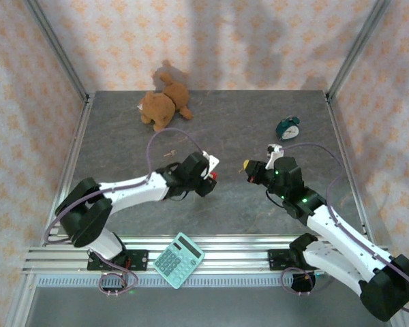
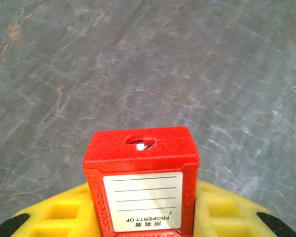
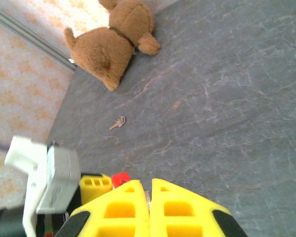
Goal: Unlock with the key
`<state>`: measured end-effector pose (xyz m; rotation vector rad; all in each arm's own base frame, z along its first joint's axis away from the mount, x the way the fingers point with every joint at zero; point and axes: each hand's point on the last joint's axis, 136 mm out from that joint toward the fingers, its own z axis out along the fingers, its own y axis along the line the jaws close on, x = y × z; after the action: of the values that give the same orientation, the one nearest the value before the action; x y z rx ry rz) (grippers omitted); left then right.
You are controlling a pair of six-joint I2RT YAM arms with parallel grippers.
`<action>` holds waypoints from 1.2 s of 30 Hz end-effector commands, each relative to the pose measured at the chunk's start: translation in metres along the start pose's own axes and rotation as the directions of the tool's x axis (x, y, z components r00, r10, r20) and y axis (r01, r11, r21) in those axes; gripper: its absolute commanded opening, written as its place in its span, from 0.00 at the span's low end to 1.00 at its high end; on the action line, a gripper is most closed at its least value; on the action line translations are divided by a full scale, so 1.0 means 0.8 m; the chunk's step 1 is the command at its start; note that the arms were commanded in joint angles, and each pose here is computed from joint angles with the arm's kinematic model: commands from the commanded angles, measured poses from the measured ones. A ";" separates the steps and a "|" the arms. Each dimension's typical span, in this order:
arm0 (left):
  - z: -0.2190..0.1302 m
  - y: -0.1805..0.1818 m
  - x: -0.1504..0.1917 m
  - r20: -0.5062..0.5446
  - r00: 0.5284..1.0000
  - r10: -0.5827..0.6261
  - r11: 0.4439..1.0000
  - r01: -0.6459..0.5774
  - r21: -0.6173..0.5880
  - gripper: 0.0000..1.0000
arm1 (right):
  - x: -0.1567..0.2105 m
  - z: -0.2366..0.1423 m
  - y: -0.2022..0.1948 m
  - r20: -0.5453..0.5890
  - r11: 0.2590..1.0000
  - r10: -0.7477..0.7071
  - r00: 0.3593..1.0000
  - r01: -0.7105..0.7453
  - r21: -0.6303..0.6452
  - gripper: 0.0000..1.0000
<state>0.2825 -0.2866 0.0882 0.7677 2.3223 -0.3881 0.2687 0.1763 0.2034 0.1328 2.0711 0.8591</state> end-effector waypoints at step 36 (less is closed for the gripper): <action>-0.064 -0.072 -0.062 0.366 0.869 0.332 0.941 -0.282 -0.185 0.31 | 0.030 -0.001 0.061 -0.035 0.991 -0.043 0.998 0.038 -0.131 0.03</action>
<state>0.2462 -0.3243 0.1421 0.9256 1.8438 -0.2360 0.2454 0.2207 0.2188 -0.0054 2.0492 0.9486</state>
